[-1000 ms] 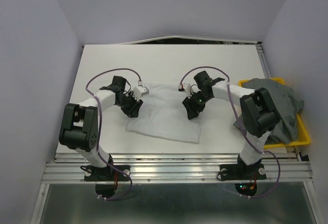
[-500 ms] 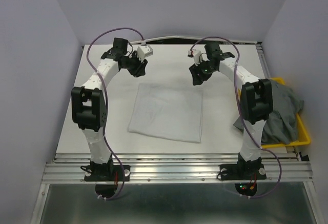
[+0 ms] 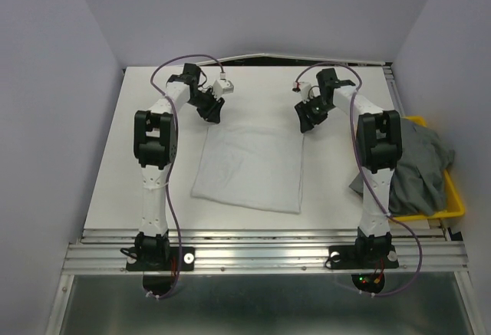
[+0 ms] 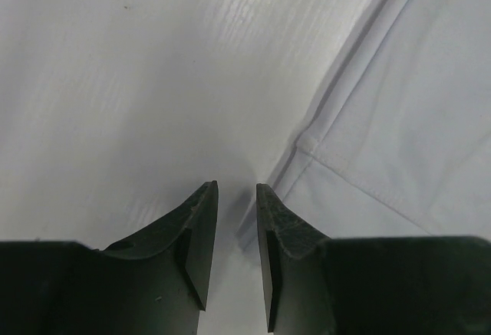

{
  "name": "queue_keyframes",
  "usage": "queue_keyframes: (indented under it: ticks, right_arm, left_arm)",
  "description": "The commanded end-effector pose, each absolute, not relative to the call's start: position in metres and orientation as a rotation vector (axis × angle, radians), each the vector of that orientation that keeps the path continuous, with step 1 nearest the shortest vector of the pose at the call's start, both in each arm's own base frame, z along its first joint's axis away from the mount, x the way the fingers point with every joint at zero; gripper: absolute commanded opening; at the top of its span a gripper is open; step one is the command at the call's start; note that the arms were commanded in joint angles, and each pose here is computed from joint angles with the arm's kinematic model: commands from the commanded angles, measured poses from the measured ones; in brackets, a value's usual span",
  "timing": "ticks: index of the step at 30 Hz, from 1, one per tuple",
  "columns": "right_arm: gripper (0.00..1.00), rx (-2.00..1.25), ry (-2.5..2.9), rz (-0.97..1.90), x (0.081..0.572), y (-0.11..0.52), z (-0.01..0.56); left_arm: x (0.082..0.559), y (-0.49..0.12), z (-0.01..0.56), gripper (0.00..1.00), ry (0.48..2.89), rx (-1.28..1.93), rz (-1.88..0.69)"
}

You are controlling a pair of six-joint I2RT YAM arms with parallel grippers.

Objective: Fold and stack the skirts
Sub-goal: Flatten the skirt out, then fold the skirt

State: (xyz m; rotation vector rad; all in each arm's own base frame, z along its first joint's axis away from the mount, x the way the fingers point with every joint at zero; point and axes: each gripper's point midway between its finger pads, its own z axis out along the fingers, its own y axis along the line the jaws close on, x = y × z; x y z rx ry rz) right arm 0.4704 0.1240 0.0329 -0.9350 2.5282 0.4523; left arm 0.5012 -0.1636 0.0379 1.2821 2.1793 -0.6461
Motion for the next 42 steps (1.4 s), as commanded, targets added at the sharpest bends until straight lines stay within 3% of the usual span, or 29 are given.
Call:
queue_keyframes:
  ticks: [1,7,15,32,38,42]
  right_arm:
    - [0.54,-0.954,2.494,0.567,0.465,0.141,0.044]
    - [0.54,-0.829,2.49,0.789,0.467,0.144,0.057]
    - [0.55,-0.713,2.533,1.026,0.452,0.152,0.044]
    - [0.54,-0.713,2.608,1.033,0.431,0.147,0.011]
    - [0.49,-0.706,2.611,1.012,0.432,0.145,0.007]
    - [0.41,-0.704,2.595,0.99,0.439,0.145,0.008]
  left_arm:
    - [0.502,-0.163,0.062,0.38,2.117,1.315,-0.632]
    - [0.501,-0.154,0.06,0.38,2.12,1.27,-0.681]
    - [0.506,-0.139,0.082,0.42,2.07,1.069,-0.963]
    - [0.495,-0.144,0.041,0.44,2.167,0.969,-1.113]
    - [0.486,-0.143,0.034,0.44,2.181,0.994,-1.126]
    - [0.48,-0.142,0.029,0.41,2.189,1.016,-1.133]
